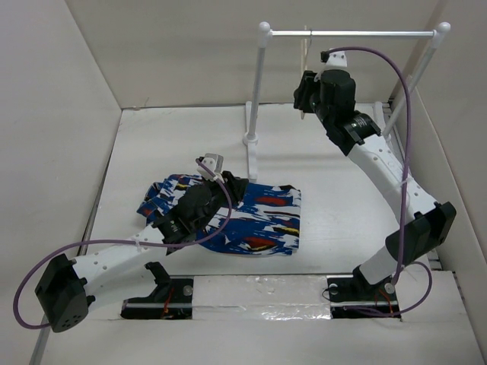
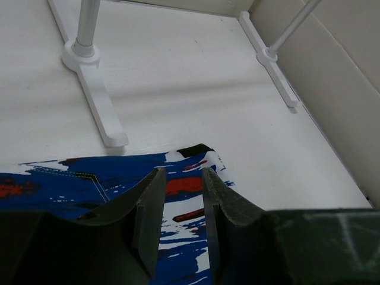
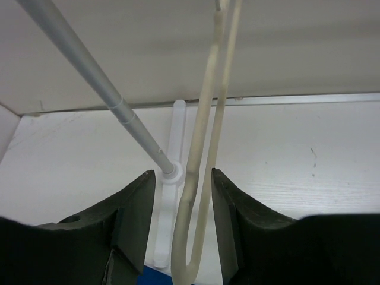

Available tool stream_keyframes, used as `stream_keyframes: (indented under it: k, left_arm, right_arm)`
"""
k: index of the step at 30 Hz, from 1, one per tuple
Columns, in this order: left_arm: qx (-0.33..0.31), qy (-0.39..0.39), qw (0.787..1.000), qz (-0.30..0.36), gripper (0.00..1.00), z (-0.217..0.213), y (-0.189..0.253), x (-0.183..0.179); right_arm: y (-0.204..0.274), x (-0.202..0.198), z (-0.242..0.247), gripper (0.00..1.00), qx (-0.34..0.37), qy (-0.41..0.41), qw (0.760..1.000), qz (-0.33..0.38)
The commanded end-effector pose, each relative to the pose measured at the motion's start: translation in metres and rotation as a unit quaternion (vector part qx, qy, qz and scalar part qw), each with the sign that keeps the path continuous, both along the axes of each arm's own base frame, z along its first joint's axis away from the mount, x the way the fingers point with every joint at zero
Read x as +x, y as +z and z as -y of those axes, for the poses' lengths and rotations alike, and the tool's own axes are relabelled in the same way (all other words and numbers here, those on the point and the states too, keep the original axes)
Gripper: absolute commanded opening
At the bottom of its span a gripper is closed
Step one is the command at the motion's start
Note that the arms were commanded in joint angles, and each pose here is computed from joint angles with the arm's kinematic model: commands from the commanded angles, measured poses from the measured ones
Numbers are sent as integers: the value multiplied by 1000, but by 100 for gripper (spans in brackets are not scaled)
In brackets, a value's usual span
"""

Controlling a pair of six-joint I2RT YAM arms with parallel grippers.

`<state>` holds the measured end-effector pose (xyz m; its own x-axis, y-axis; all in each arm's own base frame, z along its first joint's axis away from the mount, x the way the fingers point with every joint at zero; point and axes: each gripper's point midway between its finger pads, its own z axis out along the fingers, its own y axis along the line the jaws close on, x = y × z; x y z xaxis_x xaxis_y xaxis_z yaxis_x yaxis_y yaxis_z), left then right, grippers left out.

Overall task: Place the trousers on the hanger
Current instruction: Pick up the hanger from the clothesline.

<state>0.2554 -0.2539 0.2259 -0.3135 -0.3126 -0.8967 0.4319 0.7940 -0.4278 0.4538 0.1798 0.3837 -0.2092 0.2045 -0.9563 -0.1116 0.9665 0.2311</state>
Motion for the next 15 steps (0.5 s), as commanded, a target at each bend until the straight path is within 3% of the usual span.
stream_keyframes:
  k: [1,2,3,6,11,15]
  left_arm:
    - [-24,-1,1000,15,28,1,14,1]
    - [-24,-2,1000,16,28,0,13,1]
    - [-26,-2,999,19,28,0,14,1]
    - [-21,0,1000,14,28,1,12,2]
    - [-22,-4,1000,13,30,3,10,2]
    - [-21,0,1000,13,37,1,11,4]
  right_arm:
    - [13,1,4,44,-12,-20,1000,16]
    - [11,2,5,39,-13,-22,1000,15]
    - [12,2,7,19,-14,-27,999,16]
    - [24,-2,7,2,-6,-31,999,36]
    - [58,-11,7,0,-2,-34,996,77]
    - [77,-21,20,0,-1,-53,994,94]
